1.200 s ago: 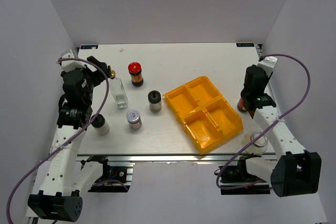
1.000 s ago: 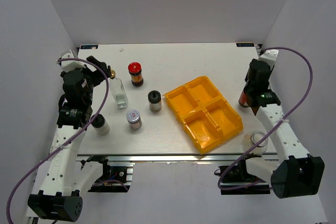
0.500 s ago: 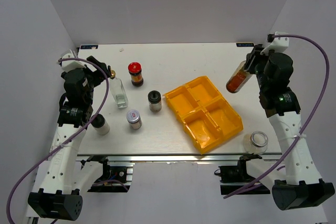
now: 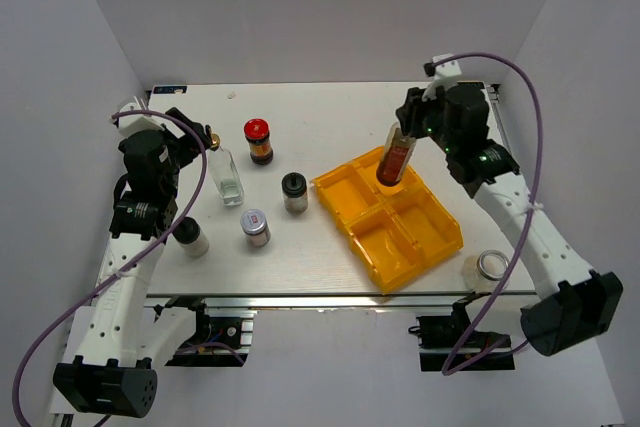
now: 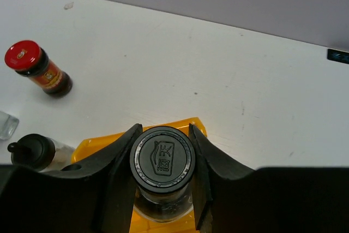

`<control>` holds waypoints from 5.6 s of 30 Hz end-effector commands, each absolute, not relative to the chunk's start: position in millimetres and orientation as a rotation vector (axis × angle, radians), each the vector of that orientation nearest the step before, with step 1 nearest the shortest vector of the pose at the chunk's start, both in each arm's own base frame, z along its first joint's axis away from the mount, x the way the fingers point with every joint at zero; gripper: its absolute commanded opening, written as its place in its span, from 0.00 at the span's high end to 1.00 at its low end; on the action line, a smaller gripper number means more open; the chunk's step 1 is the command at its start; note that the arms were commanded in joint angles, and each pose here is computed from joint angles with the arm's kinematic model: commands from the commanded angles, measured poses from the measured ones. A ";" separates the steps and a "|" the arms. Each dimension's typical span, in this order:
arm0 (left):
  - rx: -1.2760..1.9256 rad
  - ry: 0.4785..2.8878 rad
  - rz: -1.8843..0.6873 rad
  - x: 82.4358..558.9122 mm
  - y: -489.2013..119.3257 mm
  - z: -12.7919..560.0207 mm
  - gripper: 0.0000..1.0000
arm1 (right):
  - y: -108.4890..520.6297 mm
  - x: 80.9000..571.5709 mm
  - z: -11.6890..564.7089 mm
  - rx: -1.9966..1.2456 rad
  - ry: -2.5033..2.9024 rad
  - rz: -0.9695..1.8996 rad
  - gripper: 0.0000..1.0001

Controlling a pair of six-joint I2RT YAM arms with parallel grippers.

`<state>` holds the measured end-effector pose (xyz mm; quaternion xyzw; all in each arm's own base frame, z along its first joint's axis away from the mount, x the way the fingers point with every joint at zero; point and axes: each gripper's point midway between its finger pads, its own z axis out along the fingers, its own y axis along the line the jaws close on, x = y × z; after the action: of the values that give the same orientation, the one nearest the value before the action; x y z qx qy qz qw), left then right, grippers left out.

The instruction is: Organize the condiment bottles

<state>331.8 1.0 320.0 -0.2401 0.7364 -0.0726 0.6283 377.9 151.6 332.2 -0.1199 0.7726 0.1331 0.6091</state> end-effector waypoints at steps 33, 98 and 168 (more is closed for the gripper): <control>-0.634 1.828 -0.262 306.4 -12.6 320.2 0.02 | 155.3 396.6 278.3 -0.174 1.657 0.225 0.82; -0.274 1.993 0.051 381.6 -41.0 235.0 0.31 | 19.0 279.3 312.3 0.380 1.440 0.049 0.11; 0.261 1.654 -0.666 460.6 -408.7 364.6 1.00 | -65.8 232.4 244.4 0.844 1.610 -0.313 0.11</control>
<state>484.7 -404.5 281.6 0.1242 0.7788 -0.2102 0.5778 235.3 -60.1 230.4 0.3400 0.7160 -0.1369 0.5941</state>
